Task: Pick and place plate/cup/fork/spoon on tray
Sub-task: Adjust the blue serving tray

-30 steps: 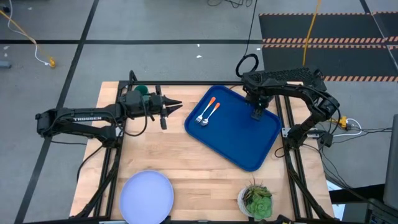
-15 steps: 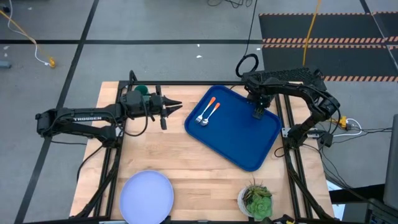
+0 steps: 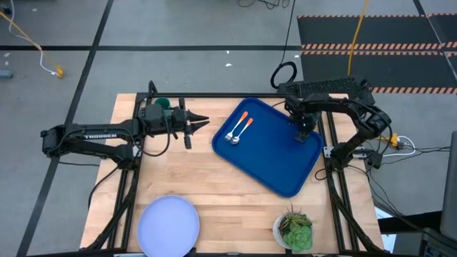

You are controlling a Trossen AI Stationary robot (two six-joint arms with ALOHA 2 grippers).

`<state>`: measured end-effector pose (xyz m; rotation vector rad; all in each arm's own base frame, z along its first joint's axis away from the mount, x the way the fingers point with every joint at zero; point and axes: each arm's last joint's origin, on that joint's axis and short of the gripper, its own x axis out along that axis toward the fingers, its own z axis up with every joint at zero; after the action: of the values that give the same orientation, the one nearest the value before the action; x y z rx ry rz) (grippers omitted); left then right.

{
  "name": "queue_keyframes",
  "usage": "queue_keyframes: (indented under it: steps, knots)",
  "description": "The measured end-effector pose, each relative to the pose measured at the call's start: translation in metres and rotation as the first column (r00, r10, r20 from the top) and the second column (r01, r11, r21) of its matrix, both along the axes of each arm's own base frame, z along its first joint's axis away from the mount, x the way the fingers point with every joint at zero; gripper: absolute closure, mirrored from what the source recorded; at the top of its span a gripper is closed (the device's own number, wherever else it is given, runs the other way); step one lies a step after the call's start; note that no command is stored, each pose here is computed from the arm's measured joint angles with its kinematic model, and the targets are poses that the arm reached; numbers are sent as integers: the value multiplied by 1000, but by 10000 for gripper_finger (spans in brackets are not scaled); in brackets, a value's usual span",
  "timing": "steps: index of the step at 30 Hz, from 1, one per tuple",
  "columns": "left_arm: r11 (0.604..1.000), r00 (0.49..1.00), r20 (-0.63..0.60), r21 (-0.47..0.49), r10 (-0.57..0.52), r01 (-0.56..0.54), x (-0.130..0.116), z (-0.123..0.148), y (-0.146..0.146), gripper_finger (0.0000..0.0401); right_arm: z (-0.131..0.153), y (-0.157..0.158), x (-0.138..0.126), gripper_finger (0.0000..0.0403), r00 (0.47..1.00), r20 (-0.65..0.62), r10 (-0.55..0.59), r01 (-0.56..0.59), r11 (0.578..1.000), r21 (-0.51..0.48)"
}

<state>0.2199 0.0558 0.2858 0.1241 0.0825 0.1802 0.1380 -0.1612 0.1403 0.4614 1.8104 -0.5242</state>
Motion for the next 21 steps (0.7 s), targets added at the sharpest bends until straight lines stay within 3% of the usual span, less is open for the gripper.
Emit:
queue_keyframes:
  steps: [8, 21]
  knots:
    - [1000, 1000, 1, 0, 0, 0, 0, 0, 0, 334, -3, 10, -1, 202, 988, 32, -148, 144, 984, 103]
    - [1000, 1000, 2, -3, 0, 0, 0, 0, 0, 334, -3, 25, 23, 202, 910, 149, -386, 348, 909, 227]
